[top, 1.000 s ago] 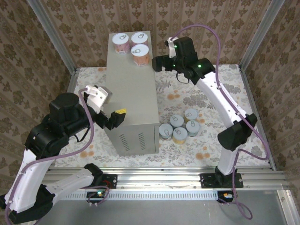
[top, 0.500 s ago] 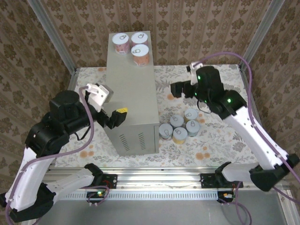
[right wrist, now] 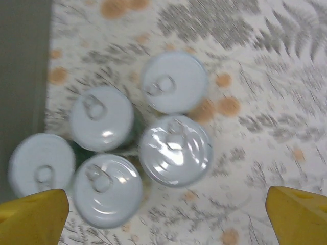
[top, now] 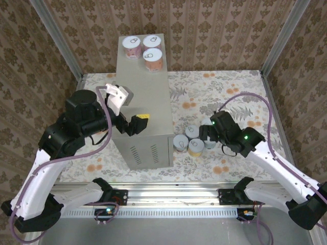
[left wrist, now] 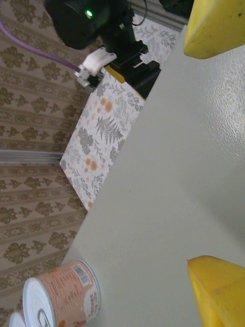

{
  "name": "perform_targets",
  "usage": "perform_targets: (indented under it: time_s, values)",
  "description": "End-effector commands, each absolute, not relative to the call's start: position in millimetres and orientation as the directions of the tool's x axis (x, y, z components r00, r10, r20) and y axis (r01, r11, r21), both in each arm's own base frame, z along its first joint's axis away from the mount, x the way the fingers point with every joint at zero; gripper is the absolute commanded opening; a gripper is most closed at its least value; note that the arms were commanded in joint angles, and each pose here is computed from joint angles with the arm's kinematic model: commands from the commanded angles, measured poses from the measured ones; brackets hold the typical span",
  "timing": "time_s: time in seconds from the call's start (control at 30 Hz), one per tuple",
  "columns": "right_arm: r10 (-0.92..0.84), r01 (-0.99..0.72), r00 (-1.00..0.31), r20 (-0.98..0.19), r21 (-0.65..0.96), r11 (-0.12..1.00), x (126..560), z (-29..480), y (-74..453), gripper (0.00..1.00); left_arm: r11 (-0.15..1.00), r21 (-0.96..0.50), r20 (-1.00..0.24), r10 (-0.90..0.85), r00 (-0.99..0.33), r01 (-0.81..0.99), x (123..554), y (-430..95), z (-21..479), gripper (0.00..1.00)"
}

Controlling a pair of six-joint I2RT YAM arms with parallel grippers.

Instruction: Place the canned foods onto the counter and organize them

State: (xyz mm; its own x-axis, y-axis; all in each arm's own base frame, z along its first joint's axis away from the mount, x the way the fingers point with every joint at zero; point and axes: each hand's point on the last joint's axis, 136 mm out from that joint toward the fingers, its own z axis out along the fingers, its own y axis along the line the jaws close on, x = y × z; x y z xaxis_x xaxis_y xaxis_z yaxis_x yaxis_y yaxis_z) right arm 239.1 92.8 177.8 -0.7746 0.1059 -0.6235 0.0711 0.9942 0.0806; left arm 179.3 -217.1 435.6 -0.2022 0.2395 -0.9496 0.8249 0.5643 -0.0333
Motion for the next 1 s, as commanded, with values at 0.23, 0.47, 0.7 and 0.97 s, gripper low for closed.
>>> perform_targets:
  time_s: [0.23, 0.47, 0.7, 0.97]
  values:
    - [0.229, 0.257, -0.796, -0.561, 0.03, 0.966, 195, 125, 58, 1.0, 0.529, -0.048, -0.958, 0.217, -0.19, 0.847, 179, -232, 442, 1.0]
    - [0.194, 0.254, -0.837, -0.512, -0.049, 0.966, 182, 100, 54, 1.0, 0.538, -0.044, -0.957, 0.218, -0.189, 0.842, 179, -229, 439, 1.0]
    - [0.174, 0.233, -0.849, -0.499, -0.059, 0.971, 195, 81, 68, 1.0, 0.543, -0.036, -0.956, 0.227, -0.187, 0.839, 180, -228, 438, 1.0]
    - [0.16, 0.225, -0.847, -0.507, -0.07, 0.972, 224, 70, 83, 1.0, 0.561, -0.02, -0.951, 0.244, -0.189, 0.828, 181, -223, 434, 1.0]
